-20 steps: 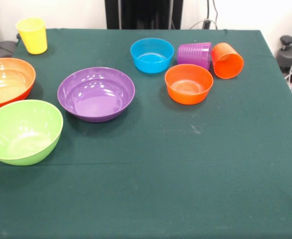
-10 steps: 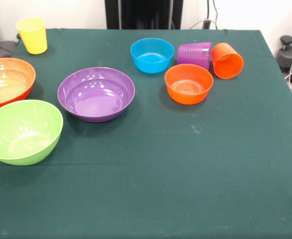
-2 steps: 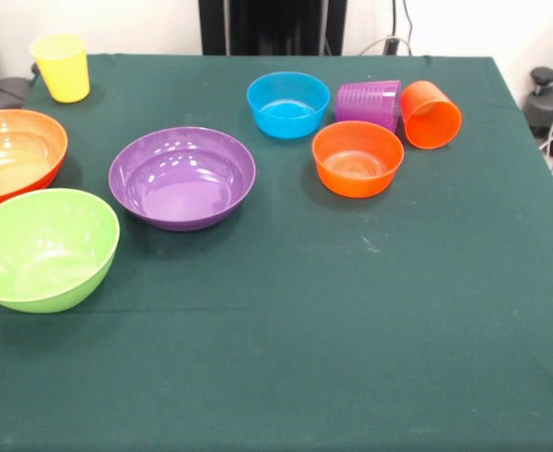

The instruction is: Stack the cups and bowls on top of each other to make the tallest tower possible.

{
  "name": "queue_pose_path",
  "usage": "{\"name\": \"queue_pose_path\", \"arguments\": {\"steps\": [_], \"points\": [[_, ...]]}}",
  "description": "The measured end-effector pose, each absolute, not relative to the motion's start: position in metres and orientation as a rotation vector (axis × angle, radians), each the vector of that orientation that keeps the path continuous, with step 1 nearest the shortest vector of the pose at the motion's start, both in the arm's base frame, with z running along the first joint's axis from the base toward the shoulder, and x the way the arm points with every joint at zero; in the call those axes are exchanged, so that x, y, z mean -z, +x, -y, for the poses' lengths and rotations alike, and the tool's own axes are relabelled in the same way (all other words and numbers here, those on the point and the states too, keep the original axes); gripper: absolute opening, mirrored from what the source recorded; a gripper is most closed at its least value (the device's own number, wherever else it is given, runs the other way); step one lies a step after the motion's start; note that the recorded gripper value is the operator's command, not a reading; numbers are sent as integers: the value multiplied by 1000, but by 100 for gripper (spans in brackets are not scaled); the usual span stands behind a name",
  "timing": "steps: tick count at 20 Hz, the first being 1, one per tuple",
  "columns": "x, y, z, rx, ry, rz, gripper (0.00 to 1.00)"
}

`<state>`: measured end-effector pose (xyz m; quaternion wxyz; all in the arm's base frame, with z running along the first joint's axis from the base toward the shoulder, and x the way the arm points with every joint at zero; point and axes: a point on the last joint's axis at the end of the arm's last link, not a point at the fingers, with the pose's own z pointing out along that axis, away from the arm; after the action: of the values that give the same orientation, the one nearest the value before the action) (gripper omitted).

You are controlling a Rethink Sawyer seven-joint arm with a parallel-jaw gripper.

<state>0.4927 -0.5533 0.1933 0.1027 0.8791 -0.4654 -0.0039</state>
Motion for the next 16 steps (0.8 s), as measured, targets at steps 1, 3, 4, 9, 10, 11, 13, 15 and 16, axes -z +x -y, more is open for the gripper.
{"name": "queue_pose_path", "arguments": {"steps": [1,3,4,9,10,11,13,15,16], "points": [[-195,485,556,16,2587,1390,100],[-197,470,563,25,2571,1423,100],[-199,461,566,30,2566,1433,100],[-204,430,578,48,2563,1453,100],[-205,424,581,49,2566,1450,100],[-206,420,585,49,2569,1445,100],[-205,410,592,55,2575,1438,100],[-202,397,600,65,2580,1437,100],[-200,394,603,68,2580,1441,100]]}}
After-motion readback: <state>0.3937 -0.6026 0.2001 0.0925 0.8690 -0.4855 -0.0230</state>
